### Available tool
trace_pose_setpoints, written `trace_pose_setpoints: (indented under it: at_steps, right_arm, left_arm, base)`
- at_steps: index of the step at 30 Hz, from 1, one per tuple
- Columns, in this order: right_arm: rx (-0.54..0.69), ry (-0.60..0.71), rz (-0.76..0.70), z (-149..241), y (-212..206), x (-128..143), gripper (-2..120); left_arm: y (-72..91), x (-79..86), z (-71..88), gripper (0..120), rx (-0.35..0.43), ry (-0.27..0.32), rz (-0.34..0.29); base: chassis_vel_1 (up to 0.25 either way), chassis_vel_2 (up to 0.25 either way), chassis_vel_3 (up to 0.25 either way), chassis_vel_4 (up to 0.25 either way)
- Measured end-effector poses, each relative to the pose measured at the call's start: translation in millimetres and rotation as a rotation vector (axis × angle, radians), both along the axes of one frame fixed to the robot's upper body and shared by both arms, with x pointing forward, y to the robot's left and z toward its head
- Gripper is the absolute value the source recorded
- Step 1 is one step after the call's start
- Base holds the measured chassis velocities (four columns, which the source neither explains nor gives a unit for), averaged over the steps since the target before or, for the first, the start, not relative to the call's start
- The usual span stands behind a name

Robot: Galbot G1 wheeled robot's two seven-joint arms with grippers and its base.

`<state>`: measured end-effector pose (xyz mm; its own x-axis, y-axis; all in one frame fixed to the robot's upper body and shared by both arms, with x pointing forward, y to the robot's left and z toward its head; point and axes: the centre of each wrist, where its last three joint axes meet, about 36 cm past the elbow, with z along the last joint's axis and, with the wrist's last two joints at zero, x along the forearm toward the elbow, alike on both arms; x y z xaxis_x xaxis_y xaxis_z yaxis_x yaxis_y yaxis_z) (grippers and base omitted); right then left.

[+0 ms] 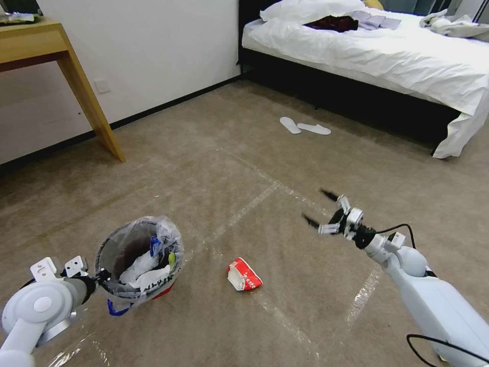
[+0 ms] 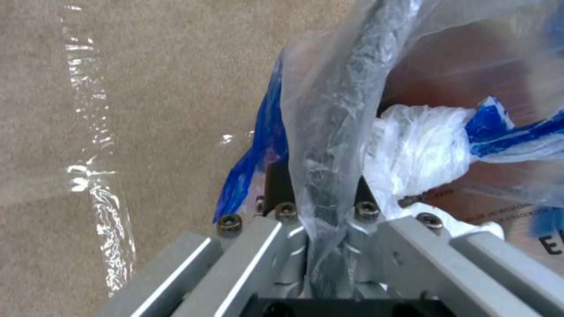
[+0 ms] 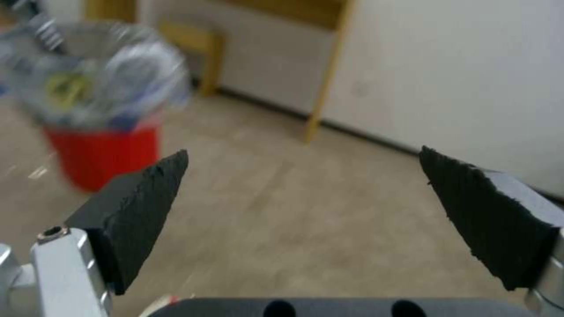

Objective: Pick up the trash bin and place the garbage on the floor into it.

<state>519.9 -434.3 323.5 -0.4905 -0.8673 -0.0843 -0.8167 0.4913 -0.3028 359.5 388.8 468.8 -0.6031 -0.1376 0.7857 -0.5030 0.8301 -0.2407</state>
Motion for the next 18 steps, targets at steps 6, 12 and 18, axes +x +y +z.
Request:
trace_pose_setpoints:
  at_steps: [6,12,18]
  right_arm:
    - [-0.132,0.103,0.136,-9.7,16.6,30.6,100]
    - [-0.395,0.270,0.331,-23.3,92.8,82.6,100]
    - [-0.542,0.307,0.386,-5.0,132.4,122.4,100]
  left_arm:
    - [2.0,-0.2,0.6,1,0.005,-0.001,0.002]
    - [1.1,-5.3,-1.4,1,0.013,0.003,0.011]
    - [-0.9,-9.6,-4.5,1,0.021,0.009,0.016]
  base:
    - [0.000,0.000,0.000,0.000]
    - [0.000,0.000,0.000,0.000]
    - [0.000,0.000,0.000,0.000]
